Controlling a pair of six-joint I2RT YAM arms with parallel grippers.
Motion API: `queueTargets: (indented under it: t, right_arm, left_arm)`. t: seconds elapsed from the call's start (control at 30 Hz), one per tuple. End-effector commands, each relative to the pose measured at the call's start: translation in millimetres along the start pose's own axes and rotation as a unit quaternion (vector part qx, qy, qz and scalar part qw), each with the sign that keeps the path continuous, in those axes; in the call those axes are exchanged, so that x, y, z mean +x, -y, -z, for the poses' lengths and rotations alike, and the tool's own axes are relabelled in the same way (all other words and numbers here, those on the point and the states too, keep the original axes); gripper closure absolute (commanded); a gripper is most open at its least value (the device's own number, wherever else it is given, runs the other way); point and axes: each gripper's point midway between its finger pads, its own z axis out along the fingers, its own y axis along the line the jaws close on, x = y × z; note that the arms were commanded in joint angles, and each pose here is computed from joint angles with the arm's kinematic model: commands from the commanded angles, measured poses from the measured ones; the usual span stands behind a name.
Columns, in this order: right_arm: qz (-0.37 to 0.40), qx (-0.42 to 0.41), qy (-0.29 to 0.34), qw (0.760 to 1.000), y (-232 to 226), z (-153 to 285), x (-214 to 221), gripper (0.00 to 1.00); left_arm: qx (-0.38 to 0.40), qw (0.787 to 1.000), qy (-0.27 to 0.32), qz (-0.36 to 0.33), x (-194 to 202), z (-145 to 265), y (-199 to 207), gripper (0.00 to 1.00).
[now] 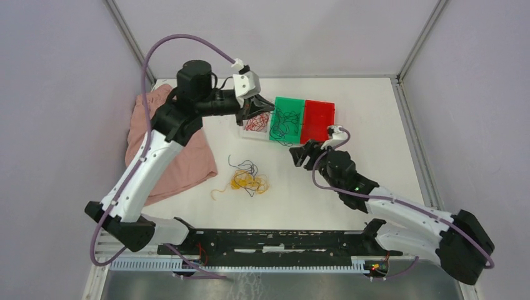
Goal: Untangle the cables
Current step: Untie the cable, then place the cable in the bin.
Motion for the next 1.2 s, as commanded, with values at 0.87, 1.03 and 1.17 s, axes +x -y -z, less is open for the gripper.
queueTargets:
  t: [0.87,1.03,1.17]
  right_arm:
    - [0.012,0.198,0.173,0.965,76,87,-95,0.3]
    - [0.015,0.192,0.168,0.967,72,82,-93,0.3]
    - [0.018,0.188,0.162,0.968,69,79,-93,0.3]
  left_arm:
    - [-0.202,0.959,-0.195,-0.03,222,-134,-201,0.97]
    - [-0.219,0.95,-0.221,-0.024,243,-131,-201,0.97]
    - [-0.255,0.938,-0.234,-0.03,248,-124,-212,0.97]
